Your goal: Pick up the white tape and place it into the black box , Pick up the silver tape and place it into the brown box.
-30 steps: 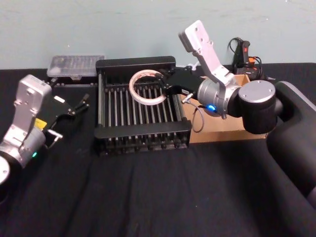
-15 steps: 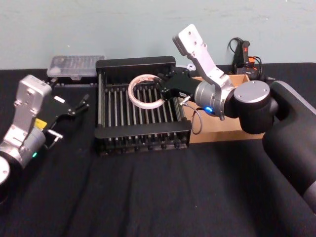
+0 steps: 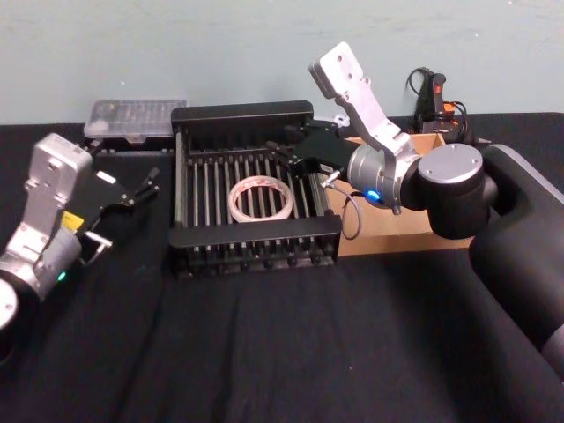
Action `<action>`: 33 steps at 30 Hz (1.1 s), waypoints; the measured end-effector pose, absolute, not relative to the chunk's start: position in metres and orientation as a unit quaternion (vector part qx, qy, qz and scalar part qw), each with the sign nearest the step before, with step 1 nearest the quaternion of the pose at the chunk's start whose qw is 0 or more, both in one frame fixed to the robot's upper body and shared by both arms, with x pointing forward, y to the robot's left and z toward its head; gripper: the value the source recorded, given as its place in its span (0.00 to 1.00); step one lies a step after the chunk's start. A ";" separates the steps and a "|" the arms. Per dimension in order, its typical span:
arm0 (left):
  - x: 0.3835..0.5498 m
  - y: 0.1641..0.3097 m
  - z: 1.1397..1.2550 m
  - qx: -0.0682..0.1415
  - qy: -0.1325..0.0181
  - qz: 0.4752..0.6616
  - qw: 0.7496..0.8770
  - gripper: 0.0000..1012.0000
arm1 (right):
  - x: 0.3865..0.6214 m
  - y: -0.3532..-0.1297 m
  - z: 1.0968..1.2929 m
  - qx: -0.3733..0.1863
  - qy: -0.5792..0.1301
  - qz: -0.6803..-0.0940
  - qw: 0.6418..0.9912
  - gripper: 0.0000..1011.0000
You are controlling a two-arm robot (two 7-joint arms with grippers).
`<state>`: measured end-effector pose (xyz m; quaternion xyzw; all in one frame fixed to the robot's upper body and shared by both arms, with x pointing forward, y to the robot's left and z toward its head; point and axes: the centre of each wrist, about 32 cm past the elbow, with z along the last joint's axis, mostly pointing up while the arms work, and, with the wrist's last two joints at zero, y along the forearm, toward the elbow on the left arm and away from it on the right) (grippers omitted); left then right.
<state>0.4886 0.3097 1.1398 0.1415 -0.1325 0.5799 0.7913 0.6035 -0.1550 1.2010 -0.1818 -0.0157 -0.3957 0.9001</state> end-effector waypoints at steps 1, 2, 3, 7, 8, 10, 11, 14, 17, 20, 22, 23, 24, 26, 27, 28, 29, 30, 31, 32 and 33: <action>0.489 0.310 1.140 0.141 -0.132 0.580 0.791 0.99 | 0.604 -0.155 1.201 -0.182 -0.016 -0.396 0.900 0.40; 0.489 0.310 1.140 0.141 -0.132 0.580 0.791 0.99 | 0.603 -0.155 1.201 -0.182 -0.016 -0.396 0.900 0.46; 0.489 0.310 1.140 0.141 -0.132 0.580 0.791 0.99 | 0.603 -0.155 1.201 -0.182 -0.016 -0.396 0.900 0.46; 0.489 0.310 1.140 0.142 -0.132 0.580 0.791 0.99 | 0.603 -0.155 1.201 -0.181 -0.016 -0.396 0.900 0.60; 0.489 0.310 1.140 0.142 -0.132 0.580 0.791 0.99 | 0.603 -0.155 1.201 -0.181 -0.016 -0.396 0.900 0.63; 0.489 0.310 1.140 0.141 -0.132 0.580 0.791 0.99 | 0.603 -0.155 1.201 -0.181 -0.016 -0.396 0.900 0.70; 0.489 0.310 1.140 0.142 -0.132 0.580 0.791 0.99 | 0.603 -0.155 1.201 -0.181 -0.016 -0.396 0.900 0.74; 0.489 0.310 1.140 0.142 -0.132 0.580 0.791 0.99 | 0.603 -0.155 1.201 -0.181 -0.016 -0.396 0.900 0.82; 0.489 0.310 1.140 0.141 -0.132 0.580 0.791 0.99 | 0.603 -0.155 1.201 -0.181 -0.016 -0.396 0.900 0.90; 0.489 0.310 1.140 0.141 -0.132 0.580 0.791 0.99 | 0.603 -0.155 1.201 -0.180 -0.016 -0.396 0.900 0.96; 0.489 0.310 1.140 0.141 -0.132 0.580 0.791 0.99 | 0.603 -0.155 1.201 -0.180 -0.016 -0.396 0.900 0.99; 0.489 0.310 1.140 0.142 -0.132 0.580 0.791 0.99 | 0.603 -0.155 1.201 -0.180 -0.016 -0.396 0.900 0.99; 0.489 0.310 1.140 0.142 -0.132 0.580 0.791 0.99 | 0.603 -0.155 1.201 -0.180 -0.016 -0.396 0.900 0.99; 0.489 0.310 1.140 0.142 -0.132 0.580 0.791 0.99 | 0.603 -0.155 1.201 -0.180 -0.016 -0.396 0.900 0.99; 0.489 0.310 1.140 0.142 -0.132 0.580 0.791 0.99 | 0.603 -0.155 1.201 -0.180 -0.016 -0.396 0.900 0.99; 0.489 0.310 1.140 0.141 -0.132 0.580 0.791 0.99 | 0.603 -0.155 1.201 -0.180 -0.016 -0.396 0.900 0.99; 0.489 0.310 1.140 0.142 -0.132 0.580 0.791 0.99 | 0.603 -0.155 1.201 -0.180 -0.016 -0.396 0.900 0.99; 0.489 0.310 1.140 0.142 -0.132 0.580 0.791 0.99 | 0.603 -0.156 1.201 -0.179 -0.016 -0.395 0.901 0.99; 0.489 0.310 1.140 0.141 -0.132 0.580 0.791 0.99 | 0.602 -0.156 1.202 -0.178 -0.016 -0.395 0.901 0.99; 0.489 0.310 1.140 0.141 -0.132 0.580 0.791 0.99 | 0.600 -0.158 1.203 -0.174 -0.017 -0.395 0.902 0.99; 0.489 0.310 1.140 0.141 -0.132 0.580 0.791 0.99 | 0.599 -0.158 1.204 -0.172 -0.019 -0.395 0.902 0.99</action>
